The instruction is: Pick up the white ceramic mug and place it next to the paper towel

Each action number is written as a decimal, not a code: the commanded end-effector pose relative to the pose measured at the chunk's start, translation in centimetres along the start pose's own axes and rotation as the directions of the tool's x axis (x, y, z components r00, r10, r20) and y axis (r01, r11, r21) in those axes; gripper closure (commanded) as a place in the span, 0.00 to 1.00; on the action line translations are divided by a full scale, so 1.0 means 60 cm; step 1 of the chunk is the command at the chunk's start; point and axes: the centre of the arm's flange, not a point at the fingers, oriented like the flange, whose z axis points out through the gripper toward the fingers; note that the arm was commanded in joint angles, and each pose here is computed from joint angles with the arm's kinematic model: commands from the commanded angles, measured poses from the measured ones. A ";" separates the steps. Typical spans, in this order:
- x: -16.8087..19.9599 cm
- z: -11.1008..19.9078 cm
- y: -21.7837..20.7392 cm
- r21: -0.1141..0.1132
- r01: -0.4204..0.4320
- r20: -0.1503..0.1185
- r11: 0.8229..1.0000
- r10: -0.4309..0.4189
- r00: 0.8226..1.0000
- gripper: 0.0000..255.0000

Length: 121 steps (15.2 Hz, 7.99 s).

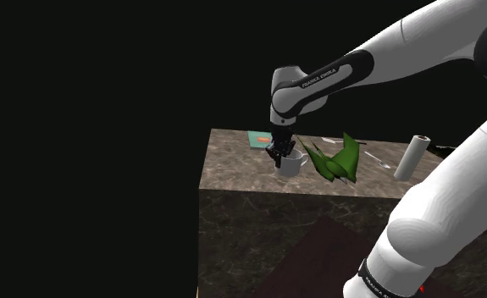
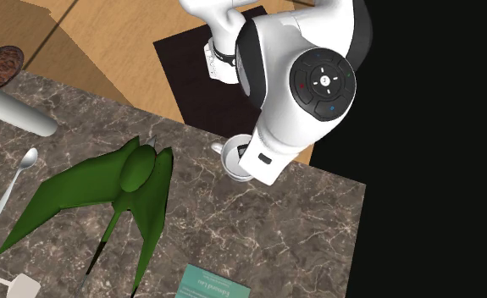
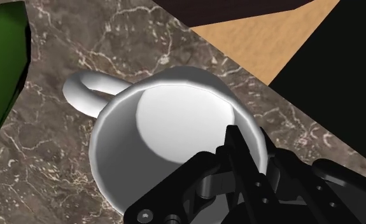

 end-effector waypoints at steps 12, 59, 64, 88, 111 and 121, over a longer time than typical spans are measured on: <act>-0.012 -0.115 0.008 0.000 0.000 0.000 1.000 0.000 1.000 1.00; -0.203 -0.345 0.337 0.000 0.000 0.000 1.000 0.000 1.000 1.00; -0.254 -0.332 0.433 0.000 0.000 0.000 1.000 0.000 1.000 1.00; -0.502 -0.274 0.896 0.000 0.000 0.000 1.000 0.000 1.000 1.00; -0.611 -0.151 1.109 0.000 0.000 0.000 1.000 0.000 1.000 1.00; -0.603 -0.063 1.102 0.000 0.000 0.000 1.000 0.000 1.000 1.00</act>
